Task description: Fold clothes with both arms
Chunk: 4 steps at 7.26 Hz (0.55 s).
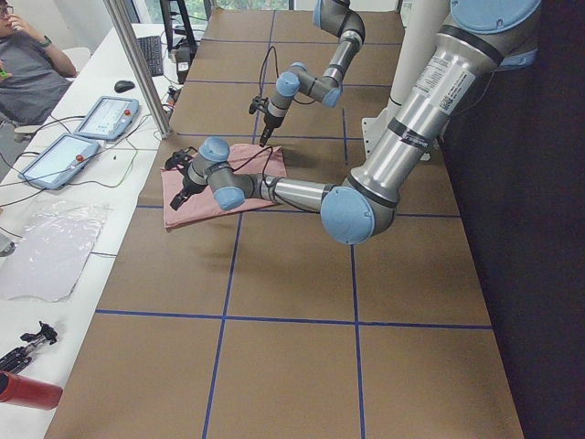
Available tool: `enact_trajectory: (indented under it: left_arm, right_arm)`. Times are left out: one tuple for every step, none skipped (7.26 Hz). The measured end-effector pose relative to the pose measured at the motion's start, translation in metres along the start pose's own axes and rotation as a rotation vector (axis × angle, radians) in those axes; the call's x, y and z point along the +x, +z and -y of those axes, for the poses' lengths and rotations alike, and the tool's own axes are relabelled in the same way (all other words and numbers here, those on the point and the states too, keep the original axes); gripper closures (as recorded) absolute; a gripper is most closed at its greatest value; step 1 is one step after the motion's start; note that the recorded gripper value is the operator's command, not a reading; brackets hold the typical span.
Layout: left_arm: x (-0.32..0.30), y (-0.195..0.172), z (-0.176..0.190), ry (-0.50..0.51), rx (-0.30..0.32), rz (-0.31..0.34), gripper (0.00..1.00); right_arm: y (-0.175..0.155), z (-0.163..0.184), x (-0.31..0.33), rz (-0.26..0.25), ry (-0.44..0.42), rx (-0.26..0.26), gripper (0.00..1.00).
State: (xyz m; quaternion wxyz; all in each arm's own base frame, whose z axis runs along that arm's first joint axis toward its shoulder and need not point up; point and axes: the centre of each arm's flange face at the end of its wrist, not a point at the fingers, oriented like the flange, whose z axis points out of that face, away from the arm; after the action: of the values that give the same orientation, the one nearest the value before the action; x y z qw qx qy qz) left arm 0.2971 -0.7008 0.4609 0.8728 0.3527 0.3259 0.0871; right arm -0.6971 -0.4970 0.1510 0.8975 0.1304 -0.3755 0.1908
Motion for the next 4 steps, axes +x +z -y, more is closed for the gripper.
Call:
enact_trajectory:
  left_arm:
    - [-0.0004, 0.0003, -0.0006, 0.000, -0.002, 0.001, 0.00]
    - [-0.0008, 0.0006, -0.0011, -0.001, -0.003, 0.002, 0.00]
    - [-0.0014, 0.0009, -0.0022, 0.000, -0.004, 0.002, 0.00]
    - [-0.0019, 0.0011, -0.0030, 0.000, -0.006, 0.003, 0.00]
  right_arm:
    - [0.0009, -0.0022, -0.0013, 0.018, 0.001, 0.004, 0.47]
    - [0.0033, -0.0043, -0.0015, 0.026, 0.001, 0.005, 0.47]
    - [0.0050, -0.0075, -0.0016, 0.028, -0.001, 0.004, 0.48]
    - [0.0063, -0.0105, -0.0016, 0.028, -0.003, 0.002, 0.51]
